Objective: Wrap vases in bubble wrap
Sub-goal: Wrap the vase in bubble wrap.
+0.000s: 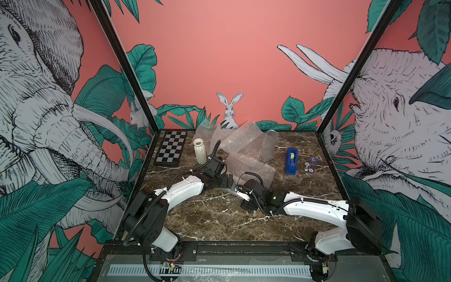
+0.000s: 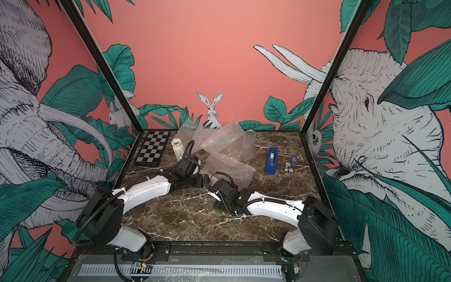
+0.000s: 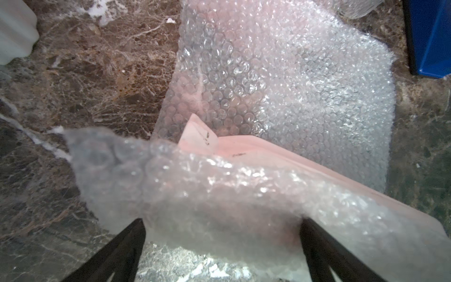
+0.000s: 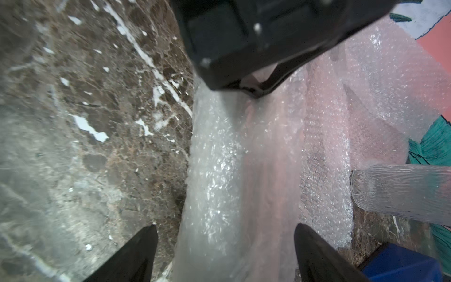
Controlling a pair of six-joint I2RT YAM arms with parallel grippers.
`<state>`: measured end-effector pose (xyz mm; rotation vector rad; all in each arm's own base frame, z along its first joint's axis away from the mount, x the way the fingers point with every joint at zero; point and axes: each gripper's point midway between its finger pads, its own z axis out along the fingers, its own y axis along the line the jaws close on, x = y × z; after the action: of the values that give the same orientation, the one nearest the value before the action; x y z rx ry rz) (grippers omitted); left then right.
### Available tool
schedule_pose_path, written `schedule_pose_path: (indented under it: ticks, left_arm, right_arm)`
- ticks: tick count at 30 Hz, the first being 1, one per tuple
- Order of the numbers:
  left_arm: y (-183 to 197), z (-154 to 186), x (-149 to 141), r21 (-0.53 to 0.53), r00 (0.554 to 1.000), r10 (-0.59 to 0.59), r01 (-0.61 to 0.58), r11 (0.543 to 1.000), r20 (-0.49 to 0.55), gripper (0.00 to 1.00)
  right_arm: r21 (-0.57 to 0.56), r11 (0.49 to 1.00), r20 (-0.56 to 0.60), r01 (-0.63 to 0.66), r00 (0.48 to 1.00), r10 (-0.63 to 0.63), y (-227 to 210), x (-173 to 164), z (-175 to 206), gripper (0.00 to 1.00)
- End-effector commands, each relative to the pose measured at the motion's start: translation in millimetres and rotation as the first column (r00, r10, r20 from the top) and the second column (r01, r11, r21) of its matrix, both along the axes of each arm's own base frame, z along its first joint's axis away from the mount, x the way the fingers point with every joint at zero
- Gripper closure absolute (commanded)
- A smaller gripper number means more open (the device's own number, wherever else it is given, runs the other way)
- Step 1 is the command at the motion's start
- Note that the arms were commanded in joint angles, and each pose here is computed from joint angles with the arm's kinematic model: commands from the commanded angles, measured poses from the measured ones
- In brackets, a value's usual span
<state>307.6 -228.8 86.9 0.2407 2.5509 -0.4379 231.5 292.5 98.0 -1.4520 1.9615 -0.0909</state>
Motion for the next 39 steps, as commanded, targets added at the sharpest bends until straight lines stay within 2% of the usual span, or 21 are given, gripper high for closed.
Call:
schedule_pose_path:
  ticks: [1,6,11,21,29,34,39]
  left_arm:
    - [5,1,1,0.034,1.0,0.016,-0.016,0.999,-0.004,0.01]
    - [5,1,1,0.035,1.0,0.012,-0.012,0.999,-0.003,0.01]
    - [4,6,4,0.034,1.0,0.011,-0.012,0.999,0.011,0.01]
    - [1,36,16,-0.016,0.998,0.016,-0.015,1.0,0.06,0.01]
    - [19,33,23,-0.004,0.997,0.056,-0.056,0.998,0.054,0.01]
    - [26,32,24,-0.004,0.996,0.072,-0.071,0.997,0.052,0.01]
    - [29,34,25,-0.006,0.995,0.078,-0.077,0.997,0.056,0.01]
  right_arm:
    - [-0.031,0.999,0.048,0.018,0.999,-0.017,1,12,-3,0.11]
    - [-0.045,0.998,0.021,0.039,0.999,-0.038,-4,17,-14,0.1]
    - [-0.032,0.998,-0.065,0.045,0.997,-0.047,-11,12,-26,0.09]
    - [-0.017,0.997,-0.212,0.075,0.974,-0.077,-22,5,-45,0.08]
    - [-0.012,0.993,-0.353,0.114,0.929,-0.111,-22,5,-59,0.09]
    - [-0.045,0.991,-0.391,0.123,0.911,-0.131,-22,3,-67,0.09]
    - [0.006,0.993,-0.414,0.119,0.904,-0.106,-14,-1,-64,0.13]
